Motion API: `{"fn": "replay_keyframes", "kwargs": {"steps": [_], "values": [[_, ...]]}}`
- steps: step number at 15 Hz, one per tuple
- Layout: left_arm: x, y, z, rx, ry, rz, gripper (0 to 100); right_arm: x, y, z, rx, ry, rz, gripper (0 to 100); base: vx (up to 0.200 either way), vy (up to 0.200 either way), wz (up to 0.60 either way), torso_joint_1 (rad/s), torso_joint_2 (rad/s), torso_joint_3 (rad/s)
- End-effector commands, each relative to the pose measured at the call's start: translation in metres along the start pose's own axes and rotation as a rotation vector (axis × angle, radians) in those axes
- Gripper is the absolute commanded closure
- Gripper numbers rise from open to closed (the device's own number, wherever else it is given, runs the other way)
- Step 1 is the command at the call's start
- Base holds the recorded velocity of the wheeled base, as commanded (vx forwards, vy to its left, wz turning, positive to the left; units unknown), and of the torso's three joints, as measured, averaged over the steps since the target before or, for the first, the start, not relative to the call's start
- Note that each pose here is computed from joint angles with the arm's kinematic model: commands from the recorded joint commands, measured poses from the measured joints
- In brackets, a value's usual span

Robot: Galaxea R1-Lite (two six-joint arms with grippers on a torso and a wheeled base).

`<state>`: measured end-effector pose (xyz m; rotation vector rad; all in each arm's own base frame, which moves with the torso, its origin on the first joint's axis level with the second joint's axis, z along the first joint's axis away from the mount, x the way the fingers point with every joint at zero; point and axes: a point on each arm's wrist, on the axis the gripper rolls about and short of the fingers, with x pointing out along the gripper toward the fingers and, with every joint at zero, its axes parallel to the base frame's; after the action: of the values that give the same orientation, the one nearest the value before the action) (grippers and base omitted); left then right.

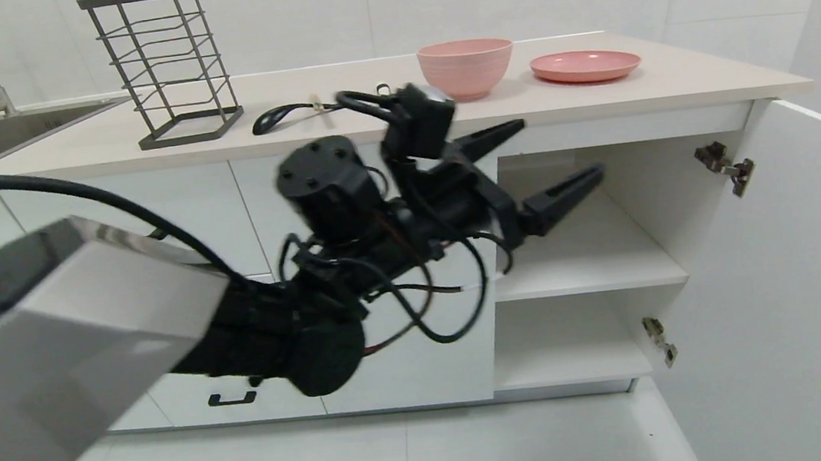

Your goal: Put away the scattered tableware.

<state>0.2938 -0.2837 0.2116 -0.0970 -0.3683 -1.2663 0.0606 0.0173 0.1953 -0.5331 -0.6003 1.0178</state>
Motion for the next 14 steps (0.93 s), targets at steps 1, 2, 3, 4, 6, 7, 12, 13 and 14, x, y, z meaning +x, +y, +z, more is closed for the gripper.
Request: {"fn": "replay_keyframes", "kwargs": {"steps": [1,2,3,4,6,7,12,13,14], "values": [[-0.12,0.006,0.091,0.242,-0.056,0.219,0,-0.009,0.021,0.011,0.0,-0.021,0.025,0,0.0,0.0,0.0,0.0,0.0,0.0],[-0.149,0.0,0.099,0.301,-0.04,0.276,0,-0.012,0.028,0.013,0.013,-0.014,0.025,0,0.0,0.0,0.0,0.0,0.0,0.0],[-0.173,-0.009,0.105,0.332,-0.023,0.324,0,-0.015,0.034,0.015,0.021,-0.01,0.026,0,0.0,0.0,0.0,0.0,0.0,0.0],[-0.209,-0.029,0.108,0.356,0.011,0.394,0,-0.021,0.045,0.018,0.04,0.0,0.026,0,0.0,0.0,0.0,0.0,0.0,0.0],[-0.261,-0.069,0.103,0.387,0.08,0.505,0,-0.033,0.072,0.019,0.079,0.022,0.023,0,0.0,0.0,0.0,0.0,0.0,0.0],[-0.277,-0.086,0.105,0.413,0.082,0.549,0,-0.04,0.087,0.018,0.106,0.029,0.032,0,0.0,0.0,0.0,0.0,0.0,0.0],[-0.321,-0.17,0.121,0.66,-0.011,0.711,0,-0.056,0.123,0.006,0.15,0.045,0.045,0,0.0,0.0,0.0,0.0,0.0,0.0],[-0.327,-0.184,0.115,0.624,0.009,0.725,0,-0.057,0.124,0.0,0.237,0.107,-0.026,0,0.0,0.0,0.0,0.0,0.0,0.0],[-0.332,-0.194,0.106,0.577,0.044,0.737,0,-0.058,0.126,-0.009,0.343,0.195,-0.124,0,0.0,0.0,0.0,0.0,0.0,0.0]]}}
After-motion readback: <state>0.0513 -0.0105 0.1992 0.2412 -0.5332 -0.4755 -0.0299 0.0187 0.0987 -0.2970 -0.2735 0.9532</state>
